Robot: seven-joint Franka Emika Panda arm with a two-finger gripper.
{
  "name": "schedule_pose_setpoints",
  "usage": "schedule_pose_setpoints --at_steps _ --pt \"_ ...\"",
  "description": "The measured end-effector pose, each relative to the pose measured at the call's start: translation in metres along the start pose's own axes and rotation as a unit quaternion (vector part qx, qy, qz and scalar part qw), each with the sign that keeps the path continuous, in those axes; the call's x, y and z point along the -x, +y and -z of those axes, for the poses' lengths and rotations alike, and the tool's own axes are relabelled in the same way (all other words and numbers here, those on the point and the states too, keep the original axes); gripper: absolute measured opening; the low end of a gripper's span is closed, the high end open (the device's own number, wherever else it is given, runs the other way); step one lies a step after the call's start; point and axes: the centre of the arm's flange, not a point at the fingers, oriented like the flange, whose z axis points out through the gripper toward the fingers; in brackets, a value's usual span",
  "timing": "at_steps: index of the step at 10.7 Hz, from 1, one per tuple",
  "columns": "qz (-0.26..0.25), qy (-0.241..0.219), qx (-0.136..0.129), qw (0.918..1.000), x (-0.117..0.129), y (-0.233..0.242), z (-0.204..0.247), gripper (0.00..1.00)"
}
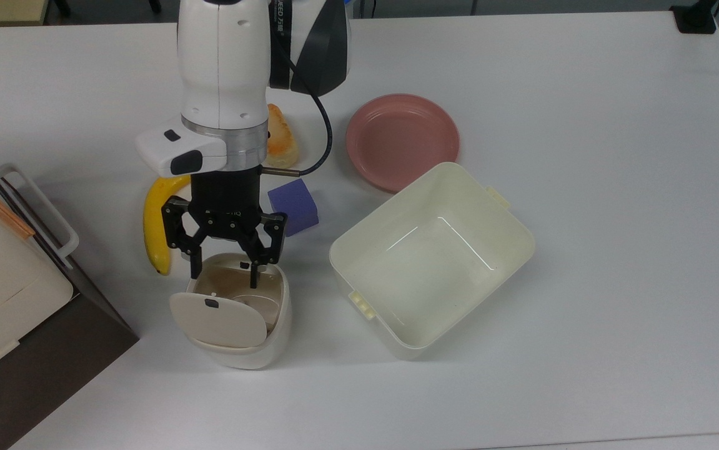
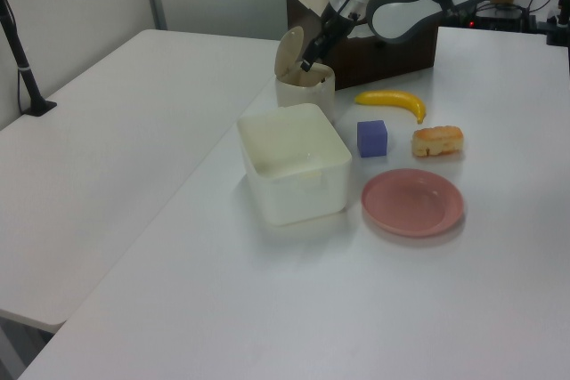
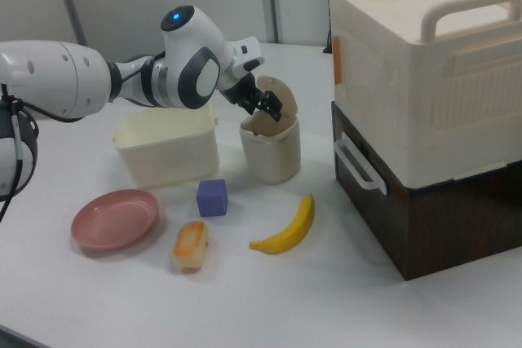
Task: Grab it up and put it in the trash
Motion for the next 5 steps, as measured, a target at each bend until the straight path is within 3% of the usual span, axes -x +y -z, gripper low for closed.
schedule_pose_setpoints --at_steps 1,2,4,5 --pt "0.0 0.0 0.0 1.0 0.0 0.0 0.0 0.96" --pt "0.0 0.002 0.0 1.0 -0.001 0.0 0.001 1.0" --pt "-0.003 0.013 0.001 0.9999 -0.011 0.004 0.018 1.0" --pt "-0.006 -0.013 0.007 0.9999 -0.014 0.009 0.037 1.0"
